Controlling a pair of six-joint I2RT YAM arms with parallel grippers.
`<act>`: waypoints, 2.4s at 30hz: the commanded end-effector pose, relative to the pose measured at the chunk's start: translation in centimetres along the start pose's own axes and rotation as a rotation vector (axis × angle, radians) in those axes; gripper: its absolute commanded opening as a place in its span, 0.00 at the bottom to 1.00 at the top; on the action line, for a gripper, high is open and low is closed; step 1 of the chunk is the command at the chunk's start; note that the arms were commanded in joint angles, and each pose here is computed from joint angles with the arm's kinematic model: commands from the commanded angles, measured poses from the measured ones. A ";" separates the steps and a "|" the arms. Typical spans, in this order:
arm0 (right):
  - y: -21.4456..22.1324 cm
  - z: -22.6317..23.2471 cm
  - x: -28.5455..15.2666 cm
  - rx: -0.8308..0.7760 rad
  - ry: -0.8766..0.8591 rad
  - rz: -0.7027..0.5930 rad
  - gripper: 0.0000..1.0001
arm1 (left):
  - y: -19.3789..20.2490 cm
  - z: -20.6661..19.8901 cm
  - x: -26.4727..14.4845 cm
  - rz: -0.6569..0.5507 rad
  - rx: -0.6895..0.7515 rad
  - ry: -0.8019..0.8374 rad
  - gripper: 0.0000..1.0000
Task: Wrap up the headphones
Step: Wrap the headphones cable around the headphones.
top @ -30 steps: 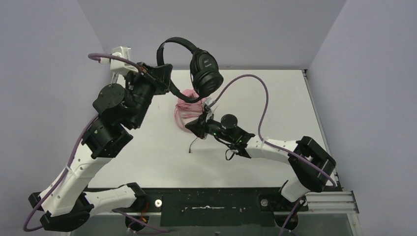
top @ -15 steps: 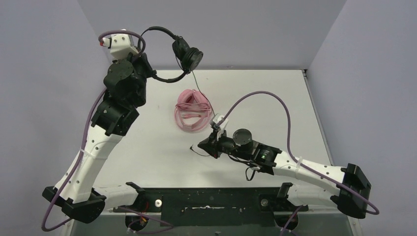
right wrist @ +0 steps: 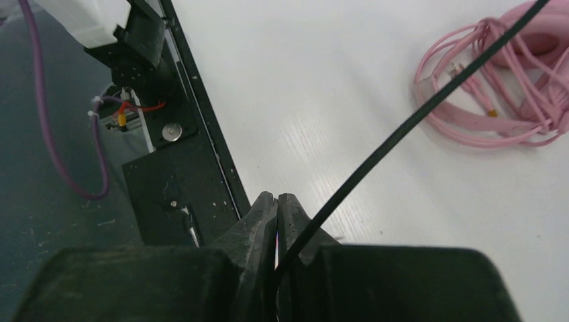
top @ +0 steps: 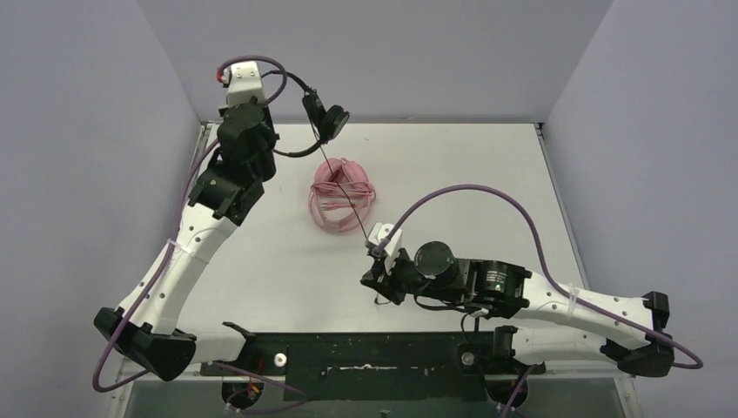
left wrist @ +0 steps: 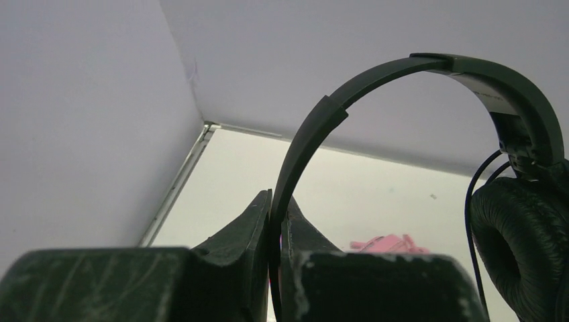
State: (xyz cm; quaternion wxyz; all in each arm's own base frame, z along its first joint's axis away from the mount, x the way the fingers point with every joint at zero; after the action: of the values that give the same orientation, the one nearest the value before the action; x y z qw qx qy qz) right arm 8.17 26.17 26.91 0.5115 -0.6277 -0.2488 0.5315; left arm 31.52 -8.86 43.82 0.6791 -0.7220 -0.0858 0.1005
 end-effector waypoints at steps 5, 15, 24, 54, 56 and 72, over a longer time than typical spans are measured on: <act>-6.5 -0.8 -6.1 -0.126 0.166 -0.103 0.00 | 2.5 1.0 0.4 -0.005 0.180 -0.023 0.00; -15.2 -4.2 -8.6 -0.285 0.366 -0.183 0.00 | 8.4 -1.7 -4.3 0.088 0.329 0.351 0.00; -18.2 -11.3 -6.0 -0.237 0.332 -0.172 0.00 | 9.9 -3.2 -10.9 0.099 0.428 0.697 0.00; -6.1 -20.0 3.2 0.305 0.306 -0.402 0.06 | -0.1 -0.7 -16.7 0.139 -0.394 0.719 0.00; -5.0 -20.1 4.6 0.348 0.270 -0.413 0.05 | -1.5 -0.9 -16.5 0.113 -0.430 0.711 0.00; -3.5 -20.9 9.8 0.445 0.154 -0.505 0.15 | -5.9 -4.9 -14.5 0.102 -0.533 0.693 0.00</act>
State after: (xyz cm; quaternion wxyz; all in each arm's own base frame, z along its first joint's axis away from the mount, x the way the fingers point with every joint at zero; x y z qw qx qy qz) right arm 30.55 27.21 21.98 0.7525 -0.4812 -0.1786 0.4127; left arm 19.09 -17.10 45.71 0.5181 -0.8284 0.1972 -0.0795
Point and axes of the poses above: each gripper's point midway between its finger pads, its own x axis out along the fingers, its own z axis along the line the jaws close on, y = z × x, the point moved 7 cm from there along -x, back along the fingers
